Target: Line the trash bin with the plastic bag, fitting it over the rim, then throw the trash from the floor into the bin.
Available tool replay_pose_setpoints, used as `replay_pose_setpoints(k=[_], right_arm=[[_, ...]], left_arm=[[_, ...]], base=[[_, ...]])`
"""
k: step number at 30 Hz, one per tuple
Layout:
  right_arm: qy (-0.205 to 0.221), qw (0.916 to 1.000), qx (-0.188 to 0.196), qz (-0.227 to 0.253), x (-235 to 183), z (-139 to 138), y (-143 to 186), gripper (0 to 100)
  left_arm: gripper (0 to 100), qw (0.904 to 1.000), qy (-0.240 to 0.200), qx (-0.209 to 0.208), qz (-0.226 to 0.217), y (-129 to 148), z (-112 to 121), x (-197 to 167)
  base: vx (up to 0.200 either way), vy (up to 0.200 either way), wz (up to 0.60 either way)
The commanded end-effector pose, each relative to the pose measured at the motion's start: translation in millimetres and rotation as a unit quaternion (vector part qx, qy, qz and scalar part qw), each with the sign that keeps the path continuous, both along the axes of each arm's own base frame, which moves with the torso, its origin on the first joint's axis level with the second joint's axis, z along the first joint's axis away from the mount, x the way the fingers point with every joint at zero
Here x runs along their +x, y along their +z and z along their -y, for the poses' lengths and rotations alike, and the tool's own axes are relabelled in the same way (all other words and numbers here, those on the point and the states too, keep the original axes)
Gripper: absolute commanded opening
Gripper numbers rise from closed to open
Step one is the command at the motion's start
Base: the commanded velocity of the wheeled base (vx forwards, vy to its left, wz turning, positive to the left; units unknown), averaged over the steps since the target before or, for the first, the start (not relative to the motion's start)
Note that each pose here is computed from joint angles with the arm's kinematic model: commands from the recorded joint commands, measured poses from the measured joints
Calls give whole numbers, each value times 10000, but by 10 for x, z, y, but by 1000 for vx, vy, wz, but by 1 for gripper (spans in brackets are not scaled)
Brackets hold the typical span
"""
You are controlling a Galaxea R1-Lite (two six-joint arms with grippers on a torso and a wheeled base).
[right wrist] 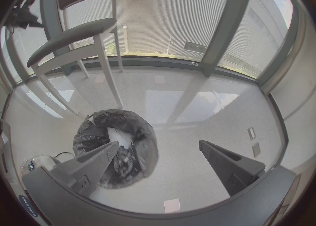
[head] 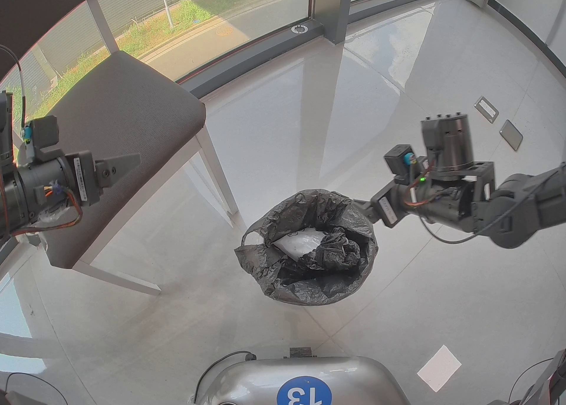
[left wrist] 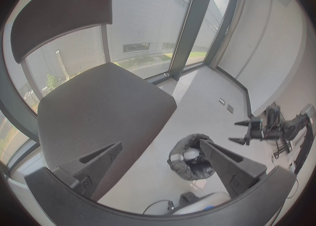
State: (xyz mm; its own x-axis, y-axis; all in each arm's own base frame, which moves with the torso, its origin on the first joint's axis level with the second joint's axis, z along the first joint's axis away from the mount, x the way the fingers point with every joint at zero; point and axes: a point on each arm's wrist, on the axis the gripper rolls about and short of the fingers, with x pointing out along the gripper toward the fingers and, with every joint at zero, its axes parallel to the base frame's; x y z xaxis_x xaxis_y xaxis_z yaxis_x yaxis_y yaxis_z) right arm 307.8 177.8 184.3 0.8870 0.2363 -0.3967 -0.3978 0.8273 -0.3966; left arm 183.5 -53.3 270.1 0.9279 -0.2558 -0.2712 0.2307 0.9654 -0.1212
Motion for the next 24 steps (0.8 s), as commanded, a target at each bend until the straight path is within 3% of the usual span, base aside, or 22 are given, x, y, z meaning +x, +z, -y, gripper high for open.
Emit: replay_pose_setpoints(k=[1,4,7,8,11,15,20,24], right_arm=[[-754,9967,218,212,-615,565,443,100],[-1378,9894,220,393,-958,985,573,100],[-1716,9830,253,601,-1249,1213,629,100],[-1932,9777,290,764,-1486,1360,667,100],[-2133,9720,355,926,-1817,1520,709,100],[-2500,9612,417,1093,-2581,1773,698,100],[-2526,9589,466,1204,-3334,1915,447,100],[-2532,9585,494,1217,-3795,2000,101,100]], left_arm=[[100,9994,-241,231,-19,100,-45,-355],[100,9993,-300,201,77,130,-73,-496],[100,9993,-301,216,58,159,-120,-649],[100,9990,-366,242,20,190,-162,-833],[100,9989,-310,339,-46,216,-246,-1093],[100,9984,304,474,107,310,-499,-1635],[100,9943,926,527,95,419,-683,-2195],[100,9860,1483,729,202,332,-693,-2596]], base=[[0,0,0],[0,0,0],[0,0,0],[0,0,0],[0,0,0],[0,0,0],[0,0,0],[0,0,0]])
